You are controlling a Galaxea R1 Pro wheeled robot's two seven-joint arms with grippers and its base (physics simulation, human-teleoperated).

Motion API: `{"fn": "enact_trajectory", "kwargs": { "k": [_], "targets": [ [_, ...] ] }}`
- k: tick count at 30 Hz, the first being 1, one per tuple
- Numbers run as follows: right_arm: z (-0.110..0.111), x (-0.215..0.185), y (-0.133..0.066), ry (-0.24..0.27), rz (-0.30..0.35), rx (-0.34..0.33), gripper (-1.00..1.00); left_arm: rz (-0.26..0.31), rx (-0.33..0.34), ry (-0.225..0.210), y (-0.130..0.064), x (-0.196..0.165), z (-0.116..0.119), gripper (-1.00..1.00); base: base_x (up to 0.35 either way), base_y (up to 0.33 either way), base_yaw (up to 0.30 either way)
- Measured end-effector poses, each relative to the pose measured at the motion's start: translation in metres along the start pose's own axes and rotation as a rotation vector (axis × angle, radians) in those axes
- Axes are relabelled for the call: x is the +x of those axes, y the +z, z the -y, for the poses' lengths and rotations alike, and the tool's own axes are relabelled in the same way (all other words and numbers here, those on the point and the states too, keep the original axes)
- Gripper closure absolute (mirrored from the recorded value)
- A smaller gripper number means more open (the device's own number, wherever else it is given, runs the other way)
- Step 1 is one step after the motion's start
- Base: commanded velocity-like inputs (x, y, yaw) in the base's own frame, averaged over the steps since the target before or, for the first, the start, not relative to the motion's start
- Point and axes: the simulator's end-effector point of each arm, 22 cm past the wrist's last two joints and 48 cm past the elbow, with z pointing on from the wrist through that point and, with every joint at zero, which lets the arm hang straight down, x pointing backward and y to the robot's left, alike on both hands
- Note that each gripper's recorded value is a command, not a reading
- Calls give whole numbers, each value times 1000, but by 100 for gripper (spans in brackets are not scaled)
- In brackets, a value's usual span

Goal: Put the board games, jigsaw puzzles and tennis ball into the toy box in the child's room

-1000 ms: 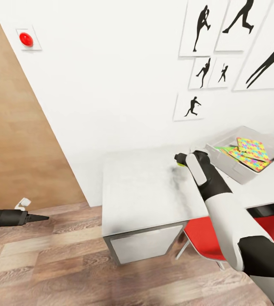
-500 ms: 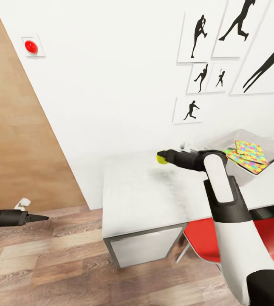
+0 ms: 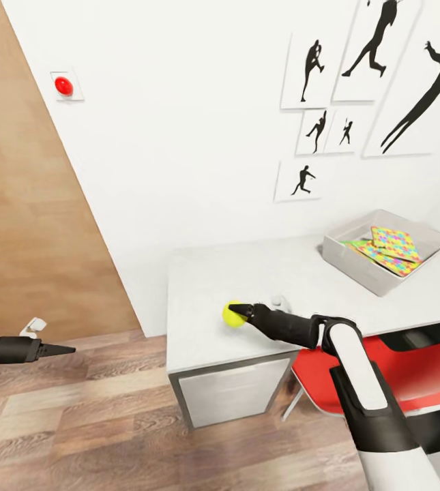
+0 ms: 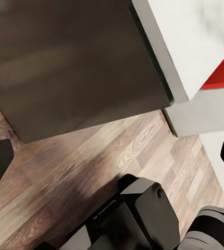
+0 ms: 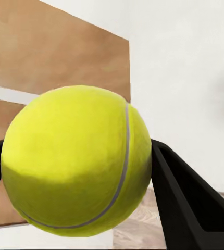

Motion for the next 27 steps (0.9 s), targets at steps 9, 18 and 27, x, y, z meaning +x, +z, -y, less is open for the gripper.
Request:
{"fn": "enact_trajectory", "kwargs": {
  "k": [9,18,27],
  "targets": [
    [9,49,-1,68,-52,-32,100,9,-1,10,-4,-4,4,-100,-43,2,0],
    [6,82,-3,104,-92,-68,100,19,-1,21,-9,-8,9,-100,-140,17,0],
    [-27,110,13,50,-133,-119,100,28,-2,31,-13,-12,14,-100,-63,1,0]
  ]
}}
